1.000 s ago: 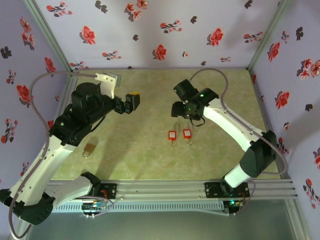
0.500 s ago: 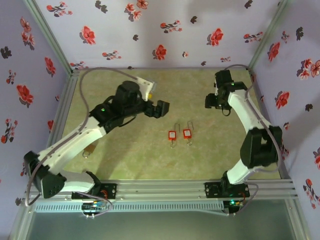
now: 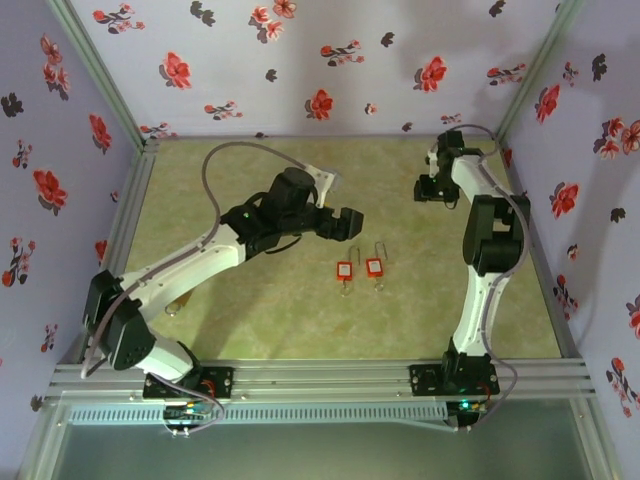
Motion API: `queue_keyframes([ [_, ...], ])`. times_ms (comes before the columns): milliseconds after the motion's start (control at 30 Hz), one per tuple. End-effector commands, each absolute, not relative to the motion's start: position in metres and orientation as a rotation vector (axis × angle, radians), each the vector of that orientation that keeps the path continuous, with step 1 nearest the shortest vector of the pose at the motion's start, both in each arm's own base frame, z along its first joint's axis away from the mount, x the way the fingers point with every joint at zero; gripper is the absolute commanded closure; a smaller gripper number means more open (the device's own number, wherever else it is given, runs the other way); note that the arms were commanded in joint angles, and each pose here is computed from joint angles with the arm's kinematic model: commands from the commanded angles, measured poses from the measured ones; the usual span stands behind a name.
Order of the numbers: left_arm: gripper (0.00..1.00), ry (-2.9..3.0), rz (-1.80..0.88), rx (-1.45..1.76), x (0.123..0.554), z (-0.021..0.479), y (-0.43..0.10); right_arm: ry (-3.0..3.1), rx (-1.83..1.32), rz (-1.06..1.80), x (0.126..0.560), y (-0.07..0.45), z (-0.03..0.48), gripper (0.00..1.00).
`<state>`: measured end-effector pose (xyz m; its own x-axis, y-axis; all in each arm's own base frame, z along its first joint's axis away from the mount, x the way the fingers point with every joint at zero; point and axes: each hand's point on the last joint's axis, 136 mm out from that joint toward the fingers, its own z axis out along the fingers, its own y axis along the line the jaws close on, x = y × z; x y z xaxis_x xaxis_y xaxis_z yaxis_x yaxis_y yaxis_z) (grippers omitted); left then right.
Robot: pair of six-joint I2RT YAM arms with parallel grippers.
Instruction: Unlock with the key
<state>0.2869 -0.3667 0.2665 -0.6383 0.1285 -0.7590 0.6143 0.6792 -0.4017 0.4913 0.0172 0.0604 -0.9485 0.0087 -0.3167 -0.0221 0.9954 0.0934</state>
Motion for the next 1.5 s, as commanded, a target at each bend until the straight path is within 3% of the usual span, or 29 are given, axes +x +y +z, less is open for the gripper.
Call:
queue_keyframes([
  [0, 0.01, 2.120, -0.902, 0.552, 0.294, 0.288, -0.375, 2.804, -0.024, 0.160, 0.507, 0.017, 0.058, 0.50],
  [967, 0.04, 2.161, -0.879, 0.543, 0.312, 0.281, -0.372, 2.917, 0.044, 0.117, 0.507, 0.008, 0.021, 0.73],
  [1467, 0.05, 2.136, -0.881, 0.544, 0.313, 0.290, -0.368, 2.935, 0.068, 0.152, 0.500, 0.012, 0.026, 1.00],
])
